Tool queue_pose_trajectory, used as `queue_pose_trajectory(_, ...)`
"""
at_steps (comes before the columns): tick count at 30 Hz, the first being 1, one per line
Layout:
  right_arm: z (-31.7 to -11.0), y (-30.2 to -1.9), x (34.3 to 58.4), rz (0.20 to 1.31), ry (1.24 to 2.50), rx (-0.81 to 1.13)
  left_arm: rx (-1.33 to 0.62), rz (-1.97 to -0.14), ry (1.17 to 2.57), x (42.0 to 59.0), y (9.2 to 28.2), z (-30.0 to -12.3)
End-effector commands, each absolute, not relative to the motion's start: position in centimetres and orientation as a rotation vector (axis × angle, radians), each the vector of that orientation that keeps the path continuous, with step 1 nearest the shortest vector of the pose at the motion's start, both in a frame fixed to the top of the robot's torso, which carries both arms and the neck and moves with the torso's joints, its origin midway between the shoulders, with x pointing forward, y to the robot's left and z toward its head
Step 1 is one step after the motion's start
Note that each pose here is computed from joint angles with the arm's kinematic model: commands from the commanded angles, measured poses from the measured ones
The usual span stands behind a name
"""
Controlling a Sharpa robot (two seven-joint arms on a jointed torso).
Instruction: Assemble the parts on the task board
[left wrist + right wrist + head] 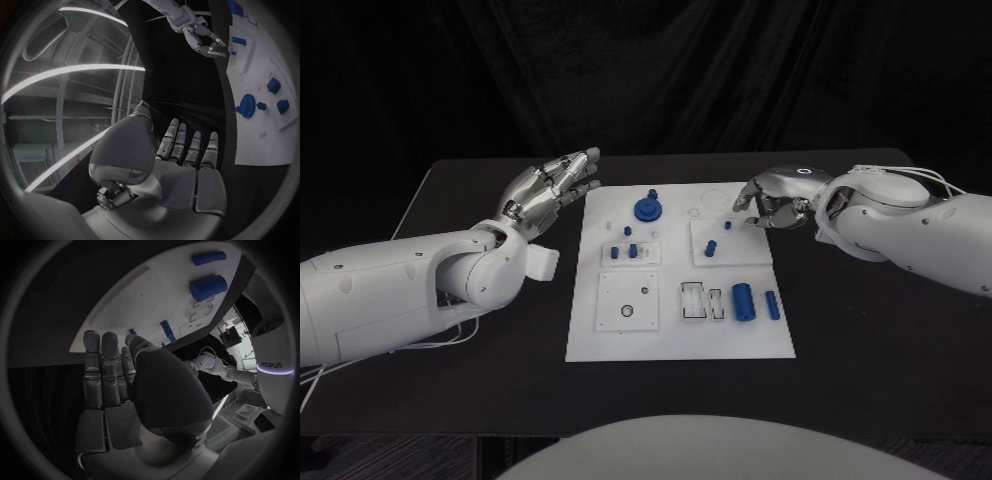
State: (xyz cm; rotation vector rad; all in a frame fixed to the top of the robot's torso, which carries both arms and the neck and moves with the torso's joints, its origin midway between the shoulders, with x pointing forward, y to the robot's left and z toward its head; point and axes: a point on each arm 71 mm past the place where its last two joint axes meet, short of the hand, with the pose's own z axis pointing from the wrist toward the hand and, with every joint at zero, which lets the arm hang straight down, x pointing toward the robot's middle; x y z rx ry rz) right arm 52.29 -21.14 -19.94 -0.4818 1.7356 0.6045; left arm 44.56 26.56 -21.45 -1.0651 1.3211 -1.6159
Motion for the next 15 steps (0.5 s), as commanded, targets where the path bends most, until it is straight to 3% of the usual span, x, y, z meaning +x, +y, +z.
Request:
queue_pose_trajectory(1,-20.1,-20.9,52.3,0.585,1.703,-0.500,-1.054,-1.694,1.242,44.5,26.6,-21.0)
queue_pose_trajectory(15,-20.7,-19.5,52.4,0.606,1.691,-0.511,-1.055,-1.707,1.240,44.3,26.6,-21.2)
